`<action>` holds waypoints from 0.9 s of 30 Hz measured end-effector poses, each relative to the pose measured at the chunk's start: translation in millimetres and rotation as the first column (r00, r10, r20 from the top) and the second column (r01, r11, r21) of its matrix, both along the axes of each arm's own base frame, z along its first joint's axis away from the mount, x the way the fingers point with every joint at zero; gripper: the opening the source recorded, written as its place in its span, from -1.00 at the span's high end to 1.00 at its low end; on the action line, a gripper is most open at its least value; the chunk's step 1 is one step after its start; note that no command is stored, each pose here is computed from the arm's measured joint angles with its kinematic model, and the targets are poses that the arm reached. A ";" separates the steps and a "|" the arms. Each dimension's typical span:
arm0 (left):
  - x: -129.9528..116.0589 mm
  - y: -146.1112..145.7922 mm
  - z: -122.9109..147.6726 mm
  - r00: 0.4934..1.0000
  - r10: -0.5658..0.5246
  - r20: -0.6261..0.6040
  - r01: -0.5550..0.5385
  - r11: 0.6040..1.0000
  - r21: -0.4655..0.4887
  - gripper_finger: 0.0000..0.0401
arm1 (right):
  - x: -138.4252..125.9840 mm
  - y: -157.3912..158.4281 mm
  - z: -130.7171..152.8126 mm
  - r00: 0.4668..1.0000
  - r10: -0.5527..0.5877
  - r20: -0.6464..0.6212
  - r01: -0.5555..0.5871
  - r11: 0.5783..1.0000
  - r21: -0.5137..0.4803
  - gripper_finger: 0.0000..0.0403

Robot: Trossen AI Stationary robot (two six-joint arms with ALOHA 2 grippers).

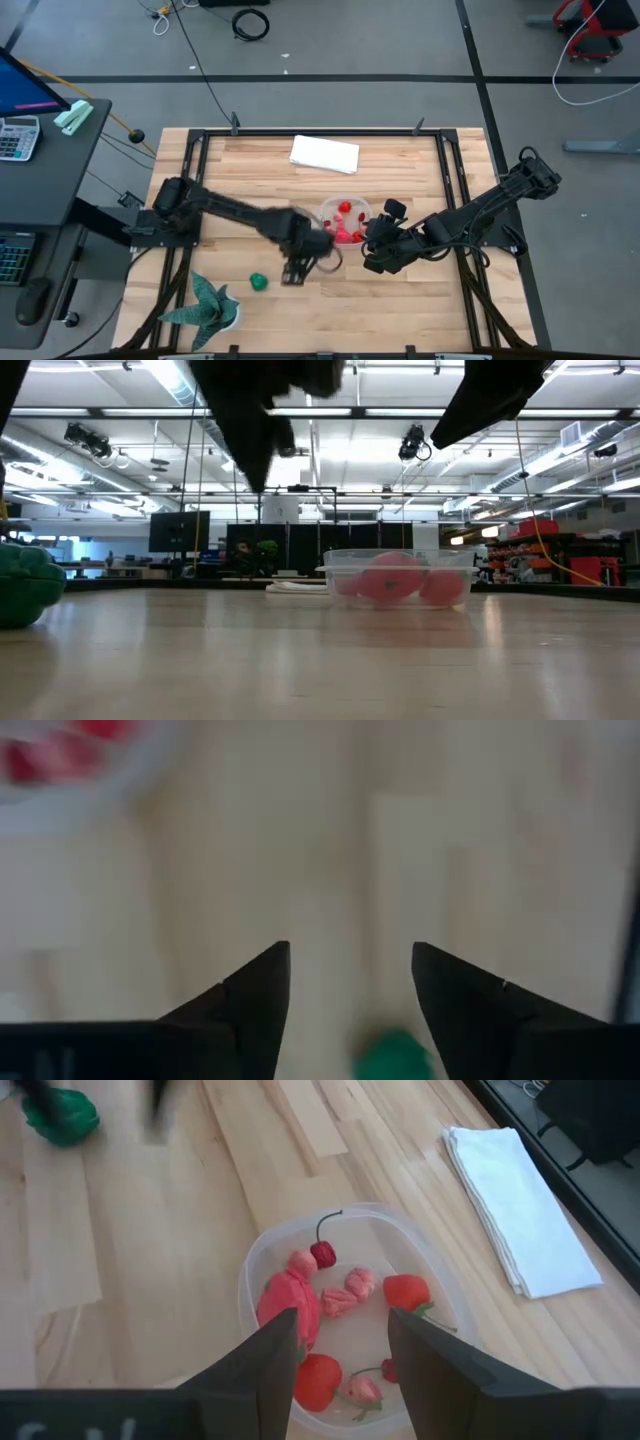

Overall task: Pick and placing Produce into tupperware
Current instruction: Put the green bell pepper into the transparent bin

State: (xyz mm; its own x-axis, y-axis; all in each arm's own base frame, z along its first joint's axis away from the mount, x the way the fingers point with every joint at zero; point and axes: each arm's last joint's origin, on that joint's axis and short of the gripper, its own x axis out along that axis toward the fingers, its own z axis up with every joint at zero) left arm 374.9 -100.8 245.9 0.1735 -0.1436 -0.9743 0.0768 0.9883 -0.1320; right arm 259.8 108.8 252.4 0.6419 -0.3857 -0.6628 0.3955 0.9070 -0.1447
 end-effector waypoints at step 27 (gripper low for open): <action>-91.4 -112.2 -67.0 0.982 -0.053 -0.182 0.090 0.976 0.199 -0.44 | -3.7 9.2 0.0 1.000 0.021 0.010 -0.021 0.999 0.024 0.18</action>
